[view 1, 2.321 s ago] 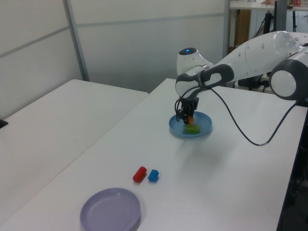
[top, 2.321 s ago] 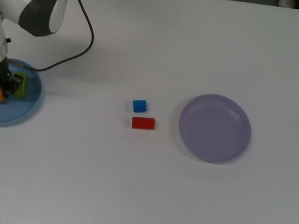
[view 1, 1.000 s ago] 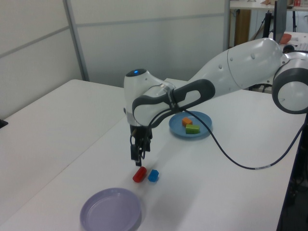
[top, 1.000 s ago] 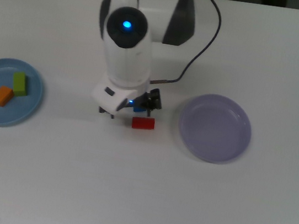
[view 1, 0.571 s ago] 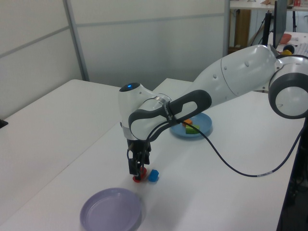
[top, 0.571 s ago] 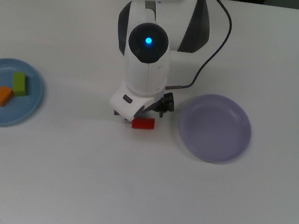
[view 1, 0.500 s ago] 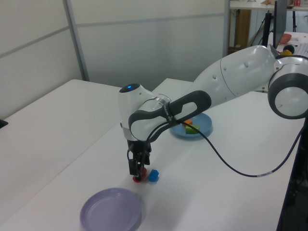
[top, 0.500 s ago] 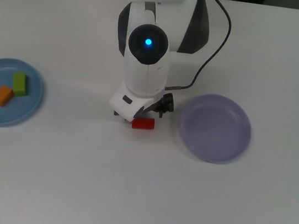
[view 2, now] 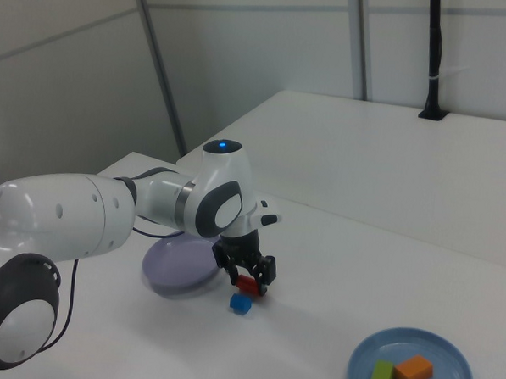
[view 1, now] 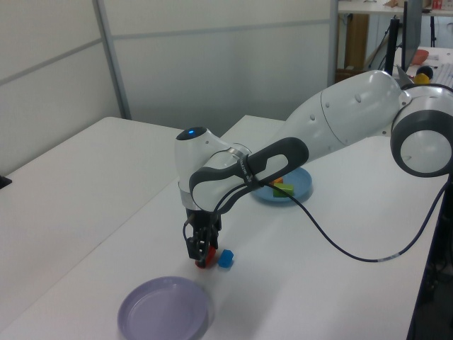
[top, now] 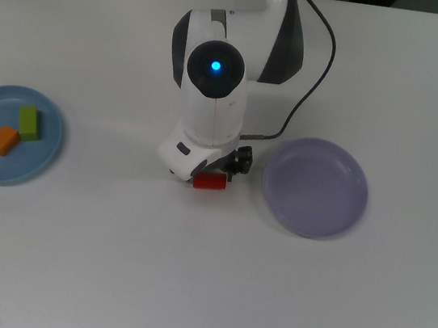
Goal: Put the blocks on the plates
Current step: 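Carry the red block onto the lavender plate and release it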
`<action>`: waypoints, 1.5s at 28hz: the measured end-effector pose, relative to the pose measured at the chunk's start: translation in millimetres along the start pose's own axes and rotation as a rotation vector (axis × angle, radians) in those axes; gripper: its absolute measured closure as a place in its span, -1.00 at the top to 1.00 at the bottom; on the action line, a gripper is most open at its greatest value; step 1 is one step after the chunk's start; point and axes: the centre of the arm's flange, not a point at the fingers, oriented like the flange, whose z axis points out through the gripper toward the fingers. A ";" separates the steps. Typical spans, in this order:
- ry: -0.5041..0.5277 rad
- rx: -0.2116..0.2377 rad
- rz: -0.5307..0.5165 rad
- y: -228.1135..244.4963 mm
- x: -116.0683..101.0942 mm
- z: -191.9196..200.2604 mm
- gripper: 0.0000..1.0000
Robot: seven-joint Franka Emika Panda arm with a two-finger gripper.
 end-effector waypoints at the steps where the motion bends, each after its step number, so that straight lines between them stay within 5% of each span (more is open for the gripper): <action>1: 0.000 0.000 0.000 0.0 0.0 0.3 0.49; 3: 0.002 0.000 0.001 0.1 0.6 -0.7 0.34; 13: 0.071 -0.006 0.009 0.9 3.8 -52.5 0.34; 18: 0.090 0.005 -0.042 -37.1 -0.6 -77.9 0.34; 26: 0.071 0.004 -0.118 -142.8 -10.4 -59.7 0.34; 42: 0.114 -0.032 -0.144 -163.8 -1.7 -19.8 0.34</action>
